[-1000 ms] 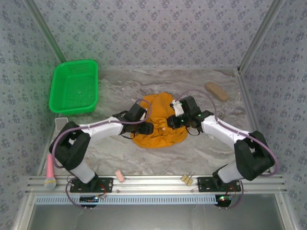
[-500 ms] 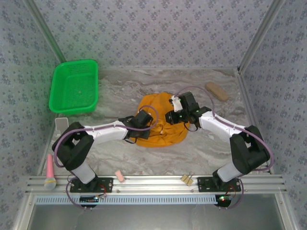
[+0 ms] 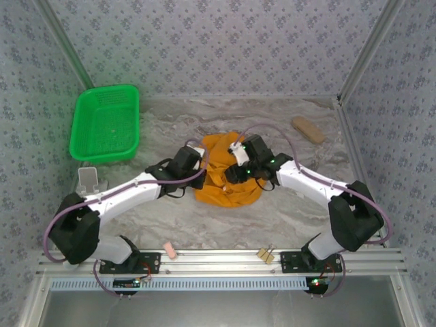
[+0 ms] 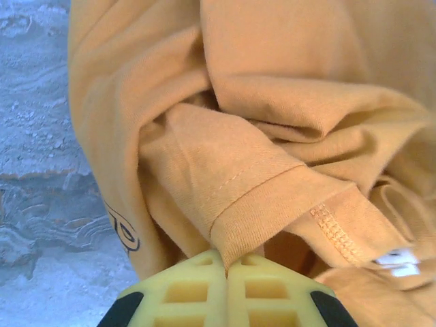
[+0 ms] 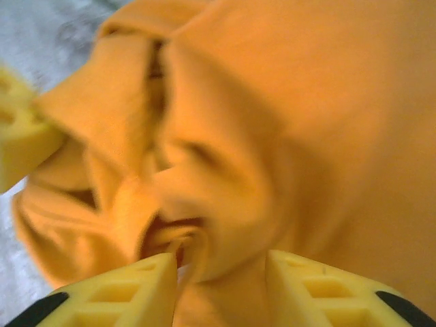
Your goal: Fold the inside-out t-shirt
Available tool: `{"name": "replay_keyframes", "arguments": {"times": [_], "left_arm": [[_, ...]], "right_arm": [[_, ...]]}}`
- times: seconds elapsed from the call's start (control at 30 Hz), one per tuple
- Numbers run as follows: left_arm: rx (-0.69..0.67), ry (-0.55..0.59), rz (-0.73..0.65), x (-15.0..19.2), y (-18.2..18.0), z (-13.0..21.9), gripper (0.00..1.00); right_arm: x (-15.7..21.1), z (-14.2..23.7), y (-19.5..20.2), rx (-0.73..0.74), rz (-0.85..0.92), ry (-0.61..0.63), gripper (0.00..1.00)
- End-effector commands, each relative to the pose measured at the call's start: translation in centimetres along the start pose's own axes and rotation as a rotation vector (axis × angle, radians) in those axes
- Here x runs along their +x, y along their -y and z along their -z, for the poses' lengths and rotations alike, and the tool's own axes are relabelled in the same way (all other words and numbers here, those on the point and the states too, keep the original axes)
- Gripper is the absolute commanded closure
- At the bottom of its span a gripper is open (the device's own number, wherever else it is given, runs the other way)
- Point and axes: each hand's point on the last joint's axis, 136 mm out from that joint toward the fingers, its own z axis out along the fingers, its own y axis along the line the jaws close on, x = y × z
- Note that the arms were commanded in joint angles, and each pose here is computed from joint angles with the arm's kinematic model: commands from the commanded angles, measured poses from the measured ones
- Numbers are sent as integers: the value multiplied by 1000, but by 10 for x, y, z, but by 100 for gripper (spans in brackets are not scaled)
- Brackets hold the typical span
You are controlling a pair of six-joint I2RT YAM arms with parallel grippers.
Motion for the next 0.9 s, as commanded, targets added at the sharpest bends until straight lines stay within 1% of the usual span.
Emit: {"name": "replay_keyframes", "arguments": {"times": [0.0,0.07,0.23,0.37,0.43,0.53,0.57,0.6,0.67,0.73,0.77,0.8,0.87], "left_arm": [[116,1,46,2,8,4,100],[116,-1,52,5,3,4,96],[150,-23,89,15,-3,-2,95],[194,-15,100,17,0,-1,95],[213,0,108,16,1,1,96],[243,21,135,15,-2,4,96],[245,28,151,15,-6,5,96],[244,36,167,14,-9,6,96],[243,44,194,13,-16,6,96],[237,48,197,12,-21,6,96],[235,49,198,11,-22,5,94],[235,49,203,11,-24,5,92],[242,54,215,7,-25,4,85]], "right_arm": [[11,2,-26,-55,58,-27,55],[14,-6,-35,-87,47,-37,52],[15,-20,-46,-83,49,-46,47],[21,-37,-36,11,160,-65,44],[22,-43,-32,23,224,-75,43],[20,-48,-21,79,284,-99,41],[22,-49,-20,67,290,-121,43],[24,-49,-22,35,287,-139,49],[25,-45,-28,-27,261,-152,76],[19,-35,-38,-104,223,-126,92],[14,-28,-42,-137,199,-105,98],[7,-22,-45,-156,181,-81,100],[-11,-7,-45,-165,131,-18,100]]}}
